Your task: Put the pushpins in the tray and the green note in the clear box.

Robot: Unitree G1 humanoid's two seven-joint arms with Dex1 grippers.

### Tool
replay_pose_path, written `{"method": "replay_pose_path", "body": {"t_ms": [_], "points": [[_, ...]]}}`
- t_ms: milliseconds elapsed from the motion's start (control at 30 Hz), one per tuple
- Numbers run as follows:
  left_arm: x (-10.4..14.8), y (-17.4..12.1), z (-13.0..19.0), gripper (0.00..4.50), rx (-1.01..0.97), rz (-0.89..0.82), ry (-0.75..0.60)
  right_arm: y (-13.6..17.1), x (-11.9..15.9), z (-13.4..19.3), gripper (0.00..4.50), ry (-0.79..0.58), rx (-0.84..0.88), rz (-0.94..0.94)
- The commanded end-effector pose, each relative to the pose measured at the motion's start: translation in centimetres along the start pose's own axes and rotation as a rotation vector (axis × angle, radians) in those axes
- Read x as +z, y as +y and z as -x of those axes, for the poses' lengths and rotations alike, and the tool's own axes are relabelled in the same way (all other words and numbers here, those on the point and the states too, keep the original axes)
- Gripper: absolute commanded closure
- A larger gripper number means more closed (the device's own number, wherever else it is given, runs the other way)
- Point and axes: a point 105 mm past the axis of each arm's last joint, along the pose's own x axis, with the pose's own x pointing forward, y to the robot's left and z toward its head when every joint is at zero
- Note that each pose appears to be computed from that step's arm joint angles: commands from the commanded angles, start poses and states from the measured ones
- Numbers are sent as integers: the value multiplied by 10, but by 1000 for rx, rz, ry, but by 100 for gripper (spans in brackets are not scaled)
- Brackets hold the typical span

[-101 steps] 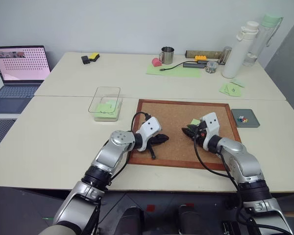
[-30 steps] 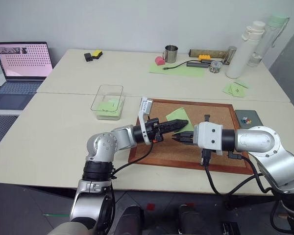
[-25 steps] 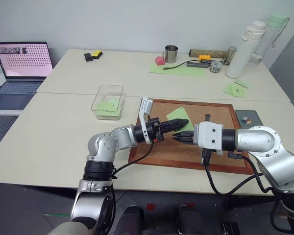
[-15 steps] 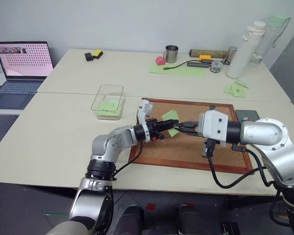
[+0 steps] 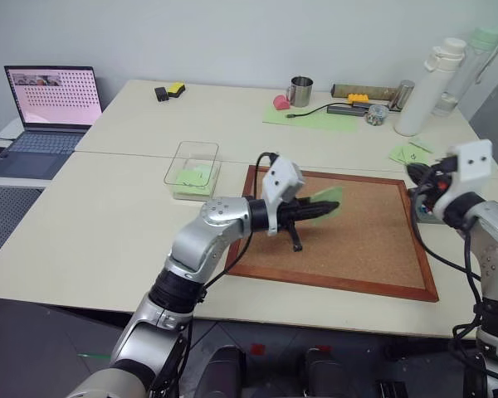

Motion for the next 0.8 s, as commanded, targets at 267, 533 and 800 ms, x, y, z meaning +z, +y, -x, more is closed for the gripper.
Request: {"method": "replay_pose_path", "body": {"t_ms": [267, 533, 800], "points": [[4, 3, -17, 450, 62, -227, 29, -55, -36, -33, 395, 64, -66, -58], [-2, 5, -3, 450, 113, -207, 57, -64, -43, -38, 181, 73, -55, -65], [-3, 8, 3, 450, 139, -188, 64, -62, -33, -39, 75, 41, -28, -50]]}}
